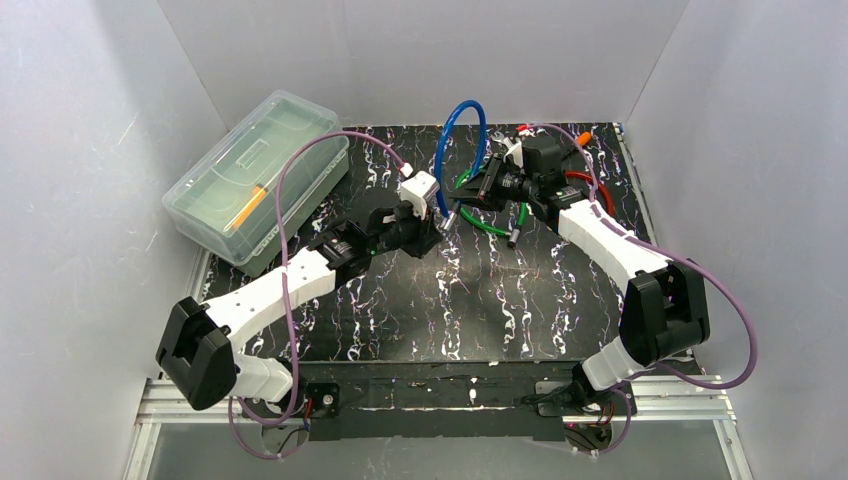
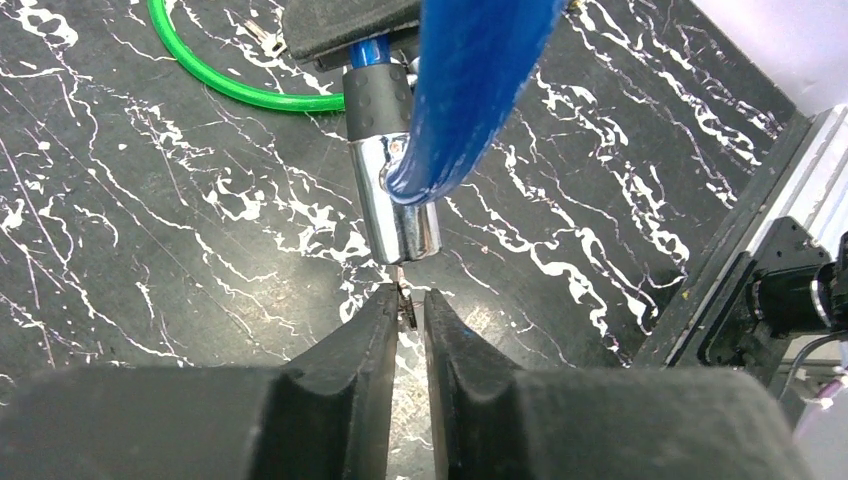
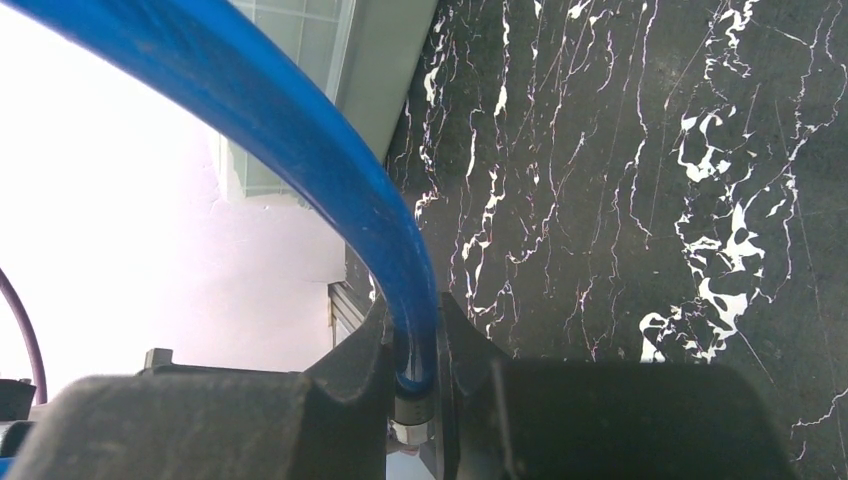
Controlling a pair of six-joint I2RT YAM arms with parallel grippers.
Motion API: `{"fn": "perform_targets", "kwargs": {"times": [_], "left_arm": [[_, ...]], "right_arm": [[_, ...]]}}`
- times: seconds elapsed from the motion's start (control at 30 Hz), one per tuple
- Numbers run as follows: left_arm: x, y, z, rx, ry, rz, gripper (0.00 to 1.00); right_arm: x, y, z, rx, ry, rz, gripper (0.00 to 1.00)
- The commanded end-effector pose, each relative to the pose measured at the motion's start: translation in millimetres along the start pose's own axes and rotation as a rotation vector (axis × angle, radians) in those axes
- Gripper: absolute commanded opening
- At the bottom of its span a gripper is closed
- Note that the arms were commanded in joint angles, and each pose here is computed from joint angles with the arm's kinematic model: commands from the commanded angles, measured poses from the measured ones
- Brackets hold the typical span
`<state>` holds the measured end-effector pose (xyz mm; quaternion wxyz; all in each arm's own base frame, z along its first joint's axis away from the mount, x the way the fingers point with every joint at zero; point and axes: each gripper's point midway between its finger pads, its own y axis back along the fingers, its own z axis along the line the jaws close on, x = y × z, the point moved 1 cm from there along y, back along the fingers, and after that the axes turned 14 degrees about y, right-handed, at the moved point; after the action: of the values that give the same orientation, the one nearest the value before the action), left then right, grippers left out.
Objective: Lock with the key
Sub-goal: Lock the lock.
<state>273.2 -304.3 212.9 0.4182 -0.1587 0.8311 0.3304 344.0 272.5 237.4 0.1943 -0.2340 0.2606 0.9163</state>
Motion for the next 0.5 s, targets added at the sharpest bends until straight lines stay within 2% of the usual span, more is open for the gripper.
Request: {"fn": "perform_targets", "kwargs": {"times": [0.0,0.07,0.17,0.47], "left_arm": [[0.6,0.1,0.7,-0.012,-0.022,-0.015,0.09],[0.4,1.2,1.6,-0.021,-0.023,-0.015,0.0],[4.9,3.1,1.4,-0.025,-0.015,-0.003,0.0],[38.5,10.8,5.1,-0.048,0.038,0.048,0.0]], "right_arm": [[-24.8,9.8,31.0,-0.082,0.048,-0.062,0.01],[-24.9,9.7,30.1,-0.075,0.047,-0.063,0.01],[-28.6,10.0,27.1,-0.055,0.046,-0.073,0.01],[-82.5,20.2,25.5,0.002,0.066,-0.181,0.01]]}}
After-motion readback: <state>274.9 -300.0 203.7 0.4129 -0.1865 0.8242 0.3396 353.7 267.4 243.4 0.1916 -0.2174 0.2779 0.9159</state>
